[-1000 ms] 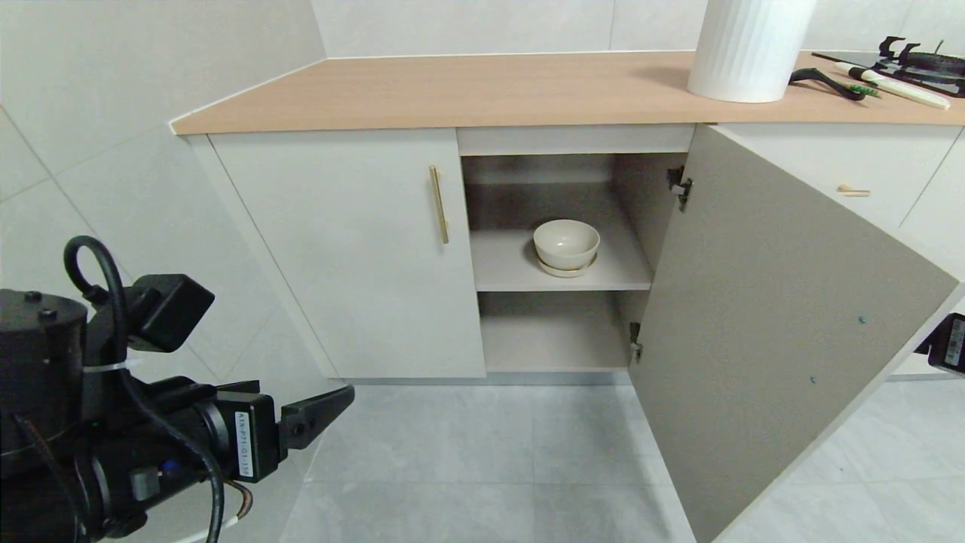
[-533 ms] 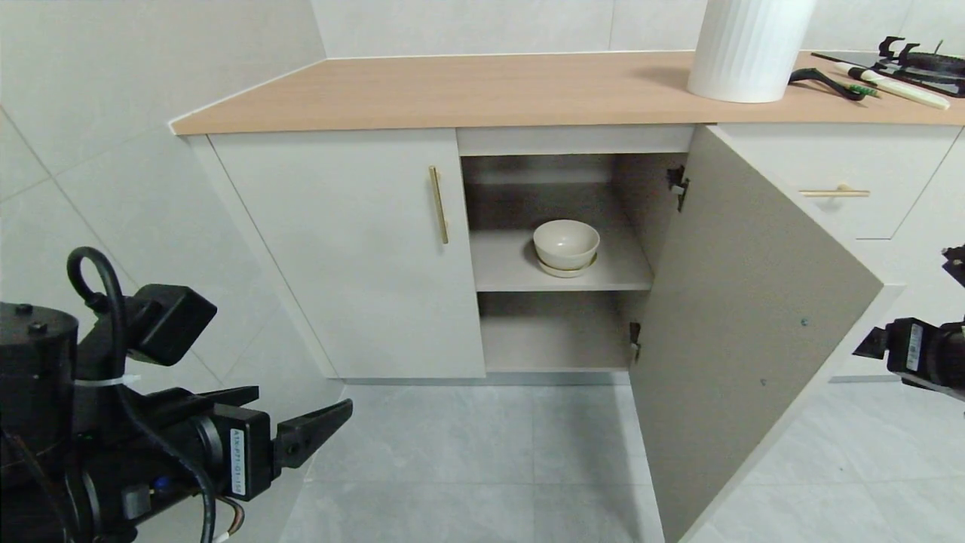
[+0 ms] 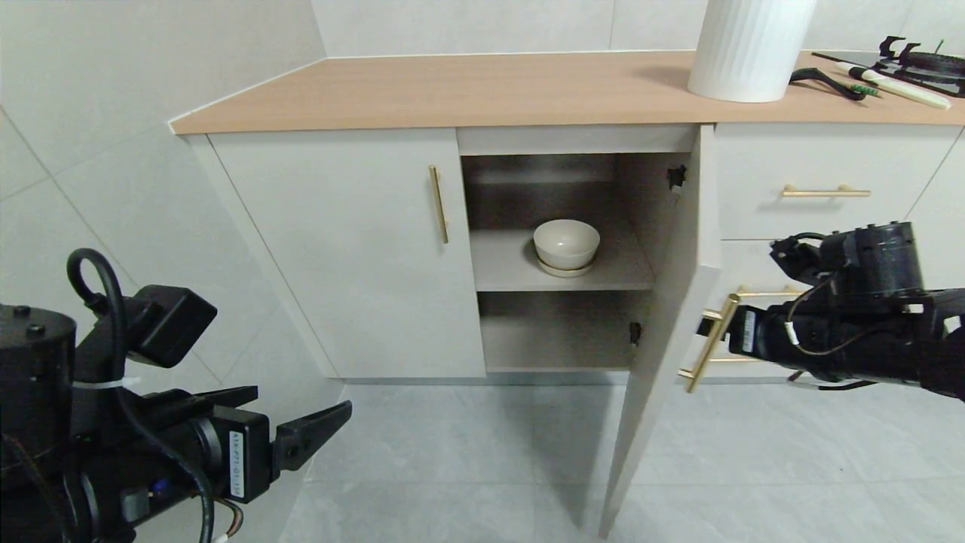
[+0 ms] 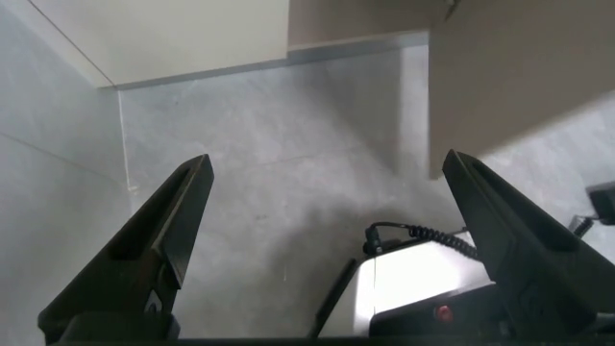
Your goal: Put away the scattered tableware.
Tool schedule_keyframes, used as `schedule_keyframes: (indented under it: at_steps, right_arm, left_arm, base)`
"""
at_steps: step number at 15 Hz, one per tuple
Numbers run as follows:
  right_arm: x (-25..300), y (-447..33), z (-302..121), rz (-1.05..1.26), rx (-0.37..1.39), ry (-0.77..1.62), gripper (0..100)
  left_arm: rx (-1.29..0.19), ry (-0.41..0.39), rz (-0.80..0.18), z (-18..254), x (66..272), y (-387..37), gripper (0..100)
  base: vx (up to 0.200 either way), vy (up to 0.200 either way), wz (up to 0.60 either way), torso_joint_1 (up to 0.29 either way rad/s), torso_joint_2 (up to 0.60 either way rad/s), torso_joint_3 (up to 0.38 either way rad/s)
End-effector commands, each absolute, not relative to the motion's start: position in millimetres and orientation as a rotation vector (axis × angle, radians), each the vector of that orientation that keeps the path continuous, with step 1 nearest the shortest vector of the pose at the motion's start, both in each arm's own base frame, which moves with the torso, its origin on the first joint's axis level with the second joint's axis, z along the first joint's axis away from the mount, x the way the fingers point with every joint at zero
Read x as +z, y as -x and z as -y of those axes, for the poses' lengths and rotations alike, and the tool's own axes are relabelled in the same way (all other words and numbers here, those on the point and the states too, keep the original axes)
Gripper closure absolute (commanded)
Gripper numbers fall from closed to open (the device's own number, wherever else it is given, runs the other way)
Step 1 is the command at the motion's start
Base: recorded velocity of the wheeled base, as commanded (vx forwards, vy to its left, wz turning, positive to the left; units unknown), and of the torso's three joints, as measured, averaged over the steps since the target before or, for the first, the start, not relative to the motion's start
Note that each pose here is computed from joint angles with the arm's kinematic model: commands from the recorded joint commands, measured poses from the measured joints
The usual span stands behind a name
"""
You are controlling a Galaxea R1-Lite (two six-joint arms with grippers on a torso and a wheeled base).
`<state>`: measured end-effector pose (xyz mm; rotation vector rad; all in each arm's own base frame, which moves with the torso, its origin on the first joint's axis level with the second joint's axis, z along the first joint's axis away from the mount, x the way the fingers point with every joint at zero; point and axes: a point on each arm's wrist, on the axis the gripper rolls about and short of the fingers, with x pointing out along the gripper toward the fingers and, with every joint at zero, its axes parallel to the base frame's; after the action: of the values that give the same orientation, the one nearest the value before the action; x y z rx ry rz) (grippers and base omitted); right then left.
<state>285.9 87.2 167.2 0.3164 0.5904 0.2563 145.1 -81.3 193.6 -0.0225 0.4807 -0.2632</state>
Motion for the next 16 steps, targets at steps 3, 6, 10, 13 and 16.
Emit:
schedule_keyframes:
  at_steps: [3, 6, 10, 13, 16]
  right_arm:
    - [144, -311, -115, -0.599, 0.289, -0.352, 0]
    - [133, -317, -116, -0.601, 0.247, -0.404, 0]
    - [119, -329, -127, -0.555, 0.219, -0.414, 0]
    - [110, -338, -141, -0.496, 0.218, -0.455, 0]
    - [104, -344, -148, -0.459, 0.202, -0.484, 0]
  left_arm:
    - [-0.261, 0.024, -0.478, 82, 194, -146, 0]
    - [-0.258, 0.021, -0.485, 82, 193, -147, 0]
    - [-0.271, 0.009, -0.502, 85, 189, -146, 0]
    - [-0.268, -0.003, -0.518, 85, 185, -145, 0]
    - [-0.272, -0.023, -0.524, 85, 183, -146, 0]
  base:
    - [0.0, 0.0, 0.0, 0.0, 0.0, 0.0]
    - [0.0, 0.0, 0.0, 0.0, 0.0, 0.0]
    - [0.0, 0.0, 0.0, 0.0, 0.0, 0.0]
    - [0.0, 0.0, 0.0, 0.0, 0.0, 0.0]
    - [0.2, 0.0, 0.0, 0.001, 0.0, 0.002]
